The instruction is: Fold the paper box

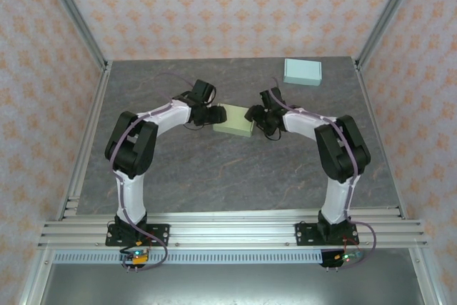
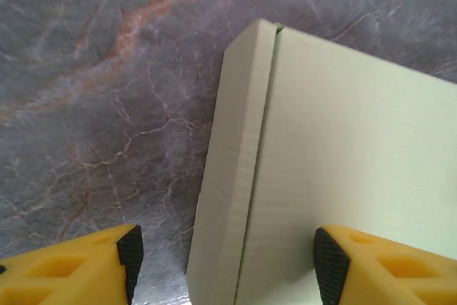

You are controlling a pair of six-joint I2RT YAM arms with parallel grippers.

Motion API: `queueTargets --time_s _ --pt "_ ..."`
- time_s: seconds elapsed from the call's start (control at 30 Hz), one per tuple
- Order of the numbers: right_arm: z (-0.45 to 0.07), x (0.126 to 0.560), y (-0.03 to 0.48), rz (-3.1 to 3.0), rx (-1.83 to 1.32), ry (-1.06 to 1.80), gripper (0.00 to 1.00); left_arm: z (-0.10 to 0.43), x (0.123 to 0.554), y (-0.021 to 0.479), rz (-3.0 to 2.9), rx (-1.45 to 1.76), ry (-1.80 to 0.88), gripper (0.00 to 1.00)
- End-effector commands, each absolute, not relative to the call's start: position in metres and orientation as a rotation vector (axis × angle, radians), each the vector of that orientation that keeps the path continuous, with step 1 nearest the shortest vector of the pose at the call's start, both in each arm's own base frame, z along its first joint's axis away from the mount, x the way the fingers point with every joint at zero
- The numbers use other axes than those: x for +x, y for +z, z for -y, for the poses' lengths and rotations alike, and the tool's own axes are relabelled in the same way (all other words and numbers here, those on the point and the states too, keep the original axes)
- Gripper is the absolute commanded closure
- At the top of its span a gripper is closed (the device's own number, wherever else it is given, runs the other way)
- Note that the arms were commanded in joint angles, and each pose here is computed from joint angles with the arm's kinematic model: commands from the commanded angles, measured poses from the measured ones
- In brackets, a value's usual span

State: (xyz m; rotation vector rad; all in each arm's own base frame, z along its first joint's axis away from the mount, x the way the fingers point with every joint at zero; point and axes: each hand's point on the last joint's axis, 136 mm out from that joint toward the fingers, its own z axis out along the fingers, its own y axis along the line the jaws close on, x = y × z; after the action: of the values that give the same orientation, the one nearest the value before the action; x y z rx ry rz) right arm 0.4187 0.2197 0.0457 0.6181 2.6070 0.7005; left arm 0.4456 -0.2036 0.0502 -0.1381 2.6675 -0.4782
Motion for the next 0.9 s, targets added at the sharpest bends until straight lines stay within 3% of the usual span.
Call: queueTargets --time_s 0.0,0.07,0.23,0.5,0.77,0.87 --pt "-0.239 0.428 0.049 -2.623 0.476 0.723 0.39 0.203 0.447 0.051 -2.688 -0.074 -0.461 0.37" --pt "-0.244 0.435 0.048 -2.620 0.445 0.740 0.44 0.206 0.447 0.045 -2.699 -0.068 -0.479 0.39" --pt "-0.256 0.454 0.059 -2.567 0.411 0.802 0.45 0.224 0.458 0.056 -2.638 -0.086 -0.620 0.43" --pt "-0.254 0.521 0.087 -2.445 0.430 0.842 0.46 0.241 0.518 0.092 -2.547 -0.101 -0.695 0.44" --pt "-0.252 0.603 0.092 -2.352 0.418 0.812 0.44 0.225 0.587 0.089 -2.487 -0.157 -0.635 0.41" --pt "-0.255 0.620 0.092 -2.321 0.397 0.818 0.41 0.216 0.601 0.085 -2.461 -0.186 -0.600 0.32"
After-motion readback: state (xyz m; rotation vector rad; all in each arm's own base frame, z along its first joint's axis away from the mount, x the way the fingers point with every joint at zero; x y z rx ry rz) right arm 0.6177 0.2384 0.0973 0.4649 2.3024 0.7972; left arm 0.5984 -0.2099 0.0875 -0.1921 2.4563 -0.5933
